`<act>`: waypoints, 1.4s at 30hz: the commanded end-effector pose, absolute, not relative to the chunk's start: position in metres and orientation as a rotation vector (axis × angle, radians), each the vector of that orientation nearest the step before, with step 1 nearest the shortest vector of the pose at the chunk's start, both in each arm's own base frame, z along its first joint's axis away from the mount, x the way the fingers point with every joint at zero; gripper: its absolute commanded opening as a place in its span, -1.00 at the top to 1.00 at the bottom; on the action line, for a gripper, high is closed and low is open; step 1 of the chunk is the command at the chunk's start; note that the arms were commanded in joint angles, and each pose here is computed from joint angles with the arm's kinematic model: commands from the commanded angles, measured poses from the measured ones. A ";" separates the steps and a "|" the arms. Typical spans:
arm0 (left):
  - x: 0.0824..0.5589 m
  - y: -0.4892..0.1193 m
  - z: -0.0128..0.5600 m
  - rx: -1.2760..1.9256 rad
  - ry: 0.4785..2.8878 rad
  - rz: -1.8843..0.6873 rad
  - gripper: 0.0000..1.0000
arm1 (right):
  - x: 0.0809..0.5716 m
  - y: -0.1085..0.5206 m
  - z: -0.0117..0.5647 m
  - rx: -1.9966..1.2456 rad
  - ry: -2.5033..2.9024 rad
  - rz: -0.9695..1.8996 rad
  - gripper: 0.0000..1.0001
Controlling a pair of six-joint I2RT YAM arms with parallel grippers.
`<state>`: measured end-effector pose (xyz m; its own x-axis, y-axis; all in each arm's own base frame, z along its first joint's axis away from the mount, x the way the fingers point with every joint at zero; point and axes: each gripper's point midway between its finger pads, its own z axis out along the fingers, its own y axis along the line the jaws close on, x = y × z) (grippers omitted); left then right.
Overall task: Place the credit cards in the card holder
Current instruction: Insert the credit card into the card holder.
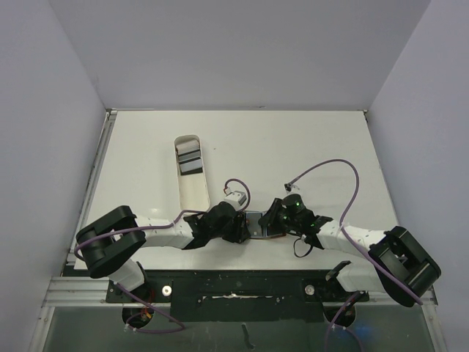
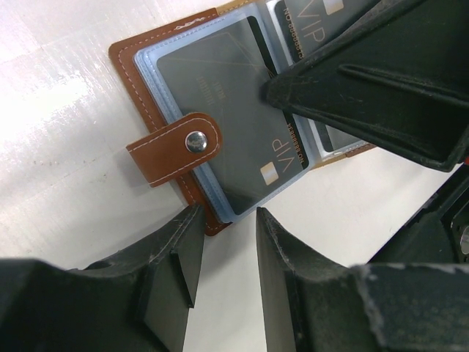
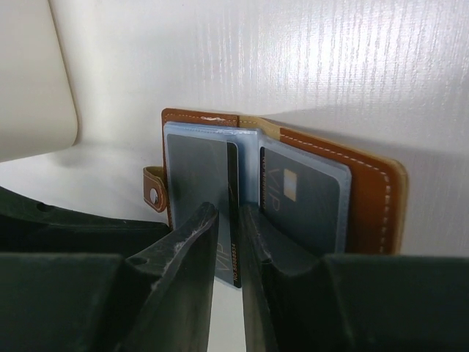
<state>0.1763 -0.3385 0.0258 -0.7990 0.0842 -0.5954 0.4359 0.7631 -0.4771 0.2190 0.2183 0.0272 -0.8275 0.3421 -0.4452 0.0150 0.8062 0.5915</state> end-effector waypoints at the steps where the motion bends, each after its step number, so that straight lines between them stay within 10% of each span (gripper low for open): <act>1: 0.173 -0.342 0.025 0.394 2.393 -0.867 0.35 | 0.222 0.229 0.036 0.262 2.396 0.857 0.64; 42: 0.191 -0.359 0.081 0.085 2.219 -1.259 0.01 | 0.198 0.205 0.000 0.277 2.487 0.730 0.96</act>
<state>0.1850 -0.3499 0.0664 -0.8420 -0.1731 -0.5109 0.3152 0.6108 -0.7264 0.2087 0.2124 0.0158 -0.8242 0.3482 -0.4467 0.0268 0.8118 0.5834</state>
